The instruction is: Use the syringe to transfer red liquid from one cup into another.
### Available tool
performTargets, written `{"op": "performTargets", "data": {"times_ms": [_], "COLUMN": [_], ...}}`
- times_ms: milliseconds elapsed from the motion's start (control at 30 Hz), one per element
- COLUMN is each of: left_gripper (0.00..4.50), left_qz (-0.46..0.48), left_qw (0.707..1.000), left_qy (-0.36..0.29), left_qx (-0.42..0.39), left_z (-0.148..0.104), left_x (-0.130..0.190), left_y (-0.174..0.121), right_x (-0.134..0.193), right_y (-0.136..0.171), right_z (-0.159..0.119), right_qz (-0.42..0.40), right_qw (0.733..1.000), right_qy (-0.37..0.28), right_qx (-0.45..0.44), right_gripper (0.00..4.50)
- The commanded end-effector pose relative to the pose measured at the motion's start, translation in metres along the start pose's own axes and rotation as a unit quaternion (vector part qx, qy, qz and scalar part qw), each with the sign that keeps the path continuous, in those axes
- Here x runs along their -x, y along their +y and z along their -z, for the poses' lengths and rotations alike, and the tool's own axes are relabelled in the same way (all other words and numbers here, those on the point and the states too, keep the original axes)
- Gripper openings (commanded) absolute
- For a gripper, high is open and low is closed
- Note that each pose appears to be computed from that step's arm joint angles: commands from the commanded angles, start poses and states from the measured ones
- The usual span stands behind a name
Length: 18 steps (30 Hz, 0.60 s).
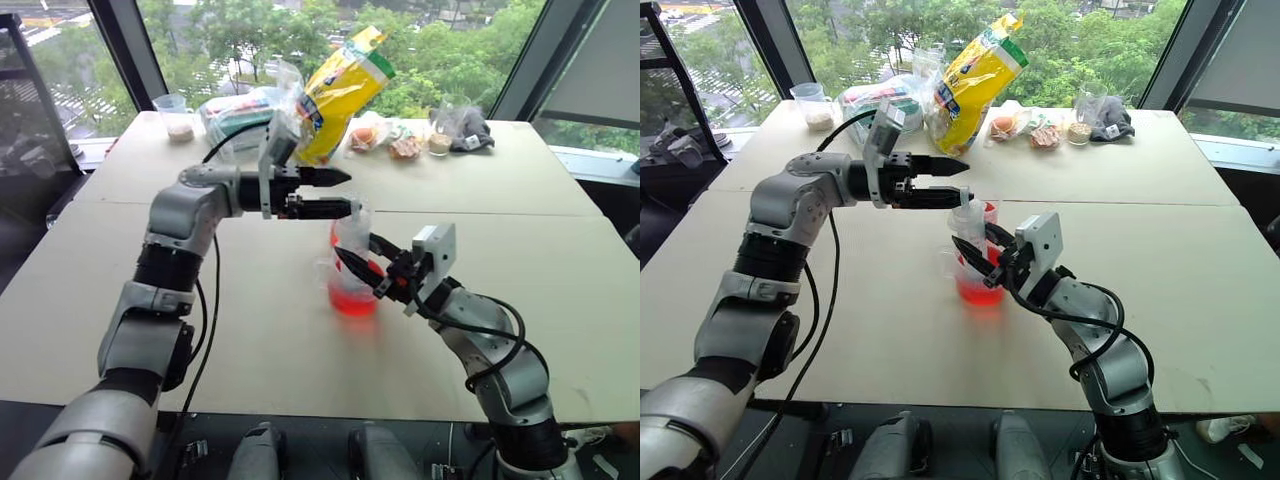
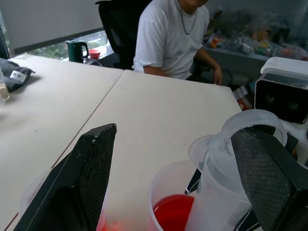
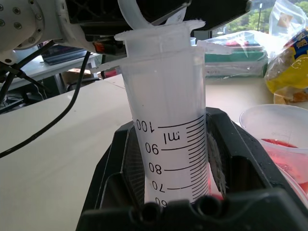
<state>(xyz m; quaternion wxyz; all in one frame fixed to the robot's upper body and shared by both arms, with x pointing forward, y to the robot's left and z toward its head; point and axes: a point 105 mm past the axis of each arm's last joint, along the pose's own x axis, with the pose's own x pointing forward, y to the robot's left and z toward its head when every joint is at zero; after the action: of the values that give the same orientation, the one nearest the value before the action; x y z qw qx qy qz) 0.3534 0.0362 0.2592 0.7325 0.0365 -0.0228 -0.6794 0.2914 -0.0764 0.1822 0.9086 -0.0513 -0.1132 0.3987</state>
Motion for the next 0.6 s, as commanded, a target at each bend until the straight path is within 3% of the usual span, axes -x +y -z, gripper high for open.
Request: {"op": "performTargets", "data": {"times_ms": [33,100,200,400,600], "left_gripper": [3.82,3.82,3.05,0.07,0.07], "left_qz": [0.017,0.027,0.029,0.038,0.039], "left_qw": [1.000,0.999,0.999,0.999,0.999], "left_qy": [0.002,-0.001,-0.007,-0.014,-0.020], "left_qx": [-0.025,-0.022,-0.020,-0.021,-0.023], "left_z": [-0.0035,-0.0024,-0.0026,-0.0036,-0.0077], "left_x": [-0.0124,-0.0168,-0.0192,-0.0204,-0.0203], "left_y": [-0.0029,-0.0046,-0.0043,-0.0071,-0.0080], "right_x": [-0.0012,-0.0014,-0.0023,-0.0028,-0.0025], "right_y": [0.0029,0.0030,0.0024,0.0015,0.0017], "right_z": [-0.0076,-0.0072,-0.0060,-0.0045,-0.0029], "right_qz": [-0.007,-0.006,-0.006,-0.006,-0.011], "right_qw": [1.000,1.000,1.000,1.000,1.000], "right_qy": [-0.011,-0.009,-0.005,-0.001,0.005], "right_qx": [0.012,0.013,0.015,0.012,0.003], "right_gripper": [1.42,1.42,1.42,1.42,1.42]}}
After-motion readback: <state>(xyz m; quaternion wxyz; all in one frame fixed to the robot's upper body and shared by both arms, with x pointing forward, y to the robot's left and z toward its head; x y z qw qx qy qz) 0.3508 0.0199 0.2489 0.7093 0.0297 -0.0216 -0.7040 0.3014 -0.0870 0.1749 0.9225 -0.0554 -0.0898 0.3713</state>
